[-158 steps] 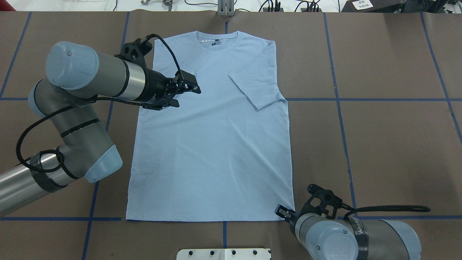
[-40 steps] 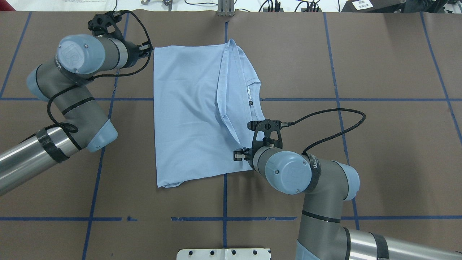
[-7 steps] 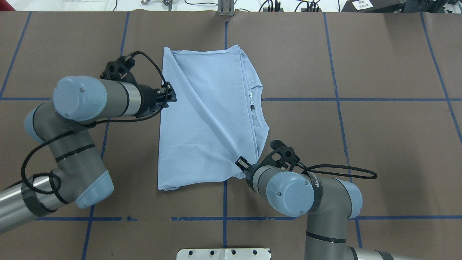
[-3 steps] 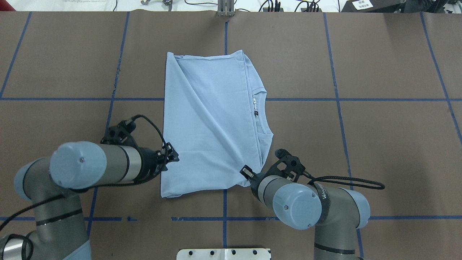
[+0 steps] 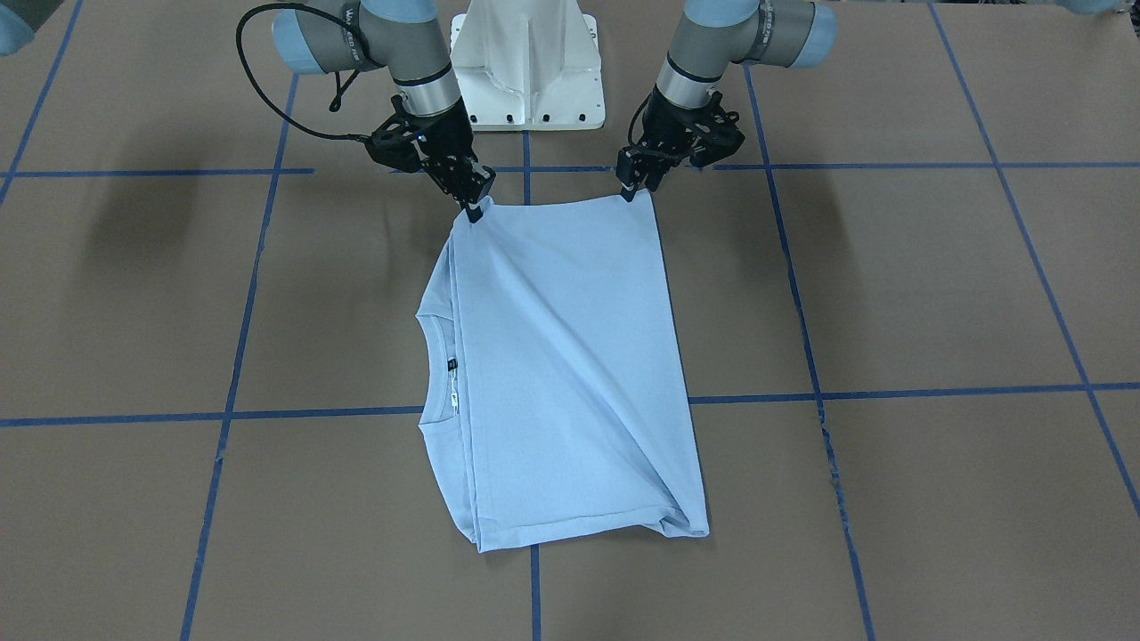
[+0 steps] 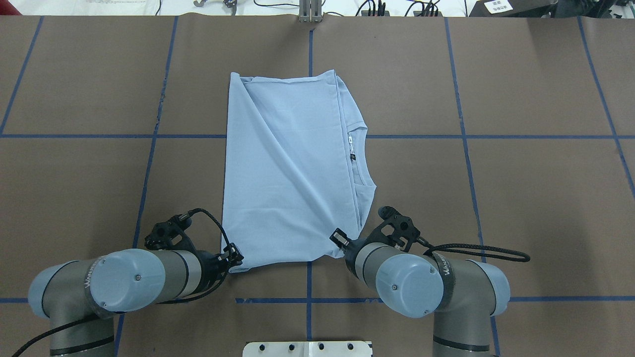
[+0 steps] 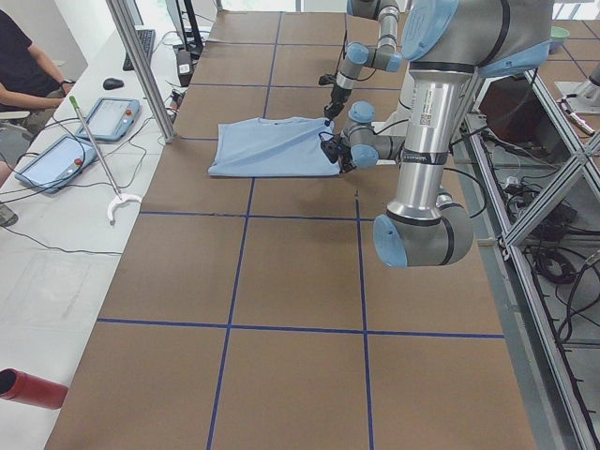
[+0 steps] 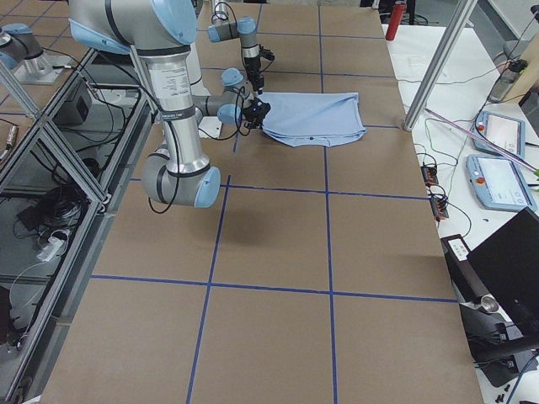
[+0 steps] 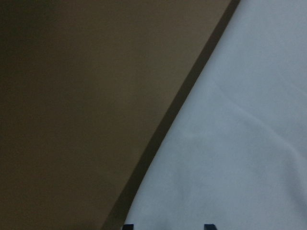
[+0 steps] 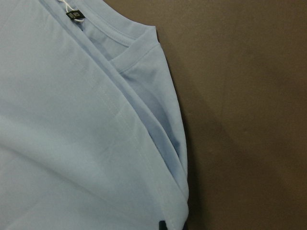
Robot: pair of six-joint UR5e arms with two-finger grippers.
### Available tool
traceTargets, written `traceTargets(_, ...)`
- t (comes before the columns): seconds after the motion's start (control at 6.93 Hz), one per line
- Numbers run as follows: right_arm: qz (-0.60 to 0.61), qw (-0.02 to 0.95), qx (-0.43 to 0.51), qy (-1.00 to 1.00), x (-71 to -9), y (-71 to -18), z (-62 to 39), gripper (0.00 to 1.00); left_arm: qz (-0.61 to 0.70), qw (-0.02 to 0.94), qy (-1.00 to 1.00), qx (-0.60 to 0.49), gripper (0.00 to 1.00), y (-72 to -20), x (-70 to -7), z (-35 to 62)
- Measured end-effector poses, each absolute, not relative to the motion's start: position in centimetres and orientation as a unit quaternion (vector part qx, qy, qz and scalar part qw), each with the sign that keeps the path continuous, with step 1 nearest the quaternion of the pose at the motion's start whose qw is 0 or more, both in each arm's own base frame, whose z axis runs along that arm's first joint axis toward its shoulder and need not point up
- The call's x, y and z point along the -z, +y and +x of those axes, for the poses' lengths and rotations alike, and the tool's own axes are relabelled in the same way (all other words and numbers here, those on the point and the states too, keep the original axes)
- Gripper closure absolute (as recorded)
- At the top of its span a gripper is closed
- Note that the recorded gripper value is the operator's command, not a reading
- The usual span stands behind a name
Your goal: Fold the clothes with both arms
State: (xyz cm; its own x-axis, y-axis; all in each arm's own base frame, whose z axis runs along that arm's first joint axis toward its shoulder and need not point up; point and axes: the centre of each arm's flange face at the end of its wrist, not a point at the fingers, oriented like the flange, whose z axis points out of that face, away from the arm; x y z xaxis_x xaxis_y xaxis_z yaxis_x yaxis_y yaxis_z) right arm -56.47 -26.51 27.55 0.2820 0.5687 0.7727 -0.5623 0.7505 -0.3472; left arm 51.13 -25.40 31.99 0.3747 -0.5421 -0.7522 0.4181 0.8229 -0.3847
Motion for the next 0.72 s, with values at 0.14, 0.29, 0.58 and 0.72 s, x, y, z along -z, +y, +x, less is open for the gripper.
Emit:
traceTargets(0.14,-0.003,0.8,-0.353,-0.484,-27.55,-26.52,-56.45,1.0,-0.065,0.829,0.473,0.291,0.53,-25.11,-32.16,51.35)
traceTargets(0.29,-0.003,0.8,-0.353,-0.484,-27.58,-26.52,-56.44,1.0,-0.065,0.83,0.472,0.291,0.72,-25.04,-32.2,51.47)
traceTargets(0.58,-0.003,0.801,-0.354,-0.484,-27.63,-26.53,-56.42,1.0,-0.065,0.831,0.469,0.291,1.0,-25.01,-32.42,51.67)
traceTargets(0.72,-0.003,0.801,-0.353,-0.484,-27.64,-26.53,-56.42,1.0,-0.065,0.831,0.47,0.291,1.0,-25.01,-32.36,51.68)
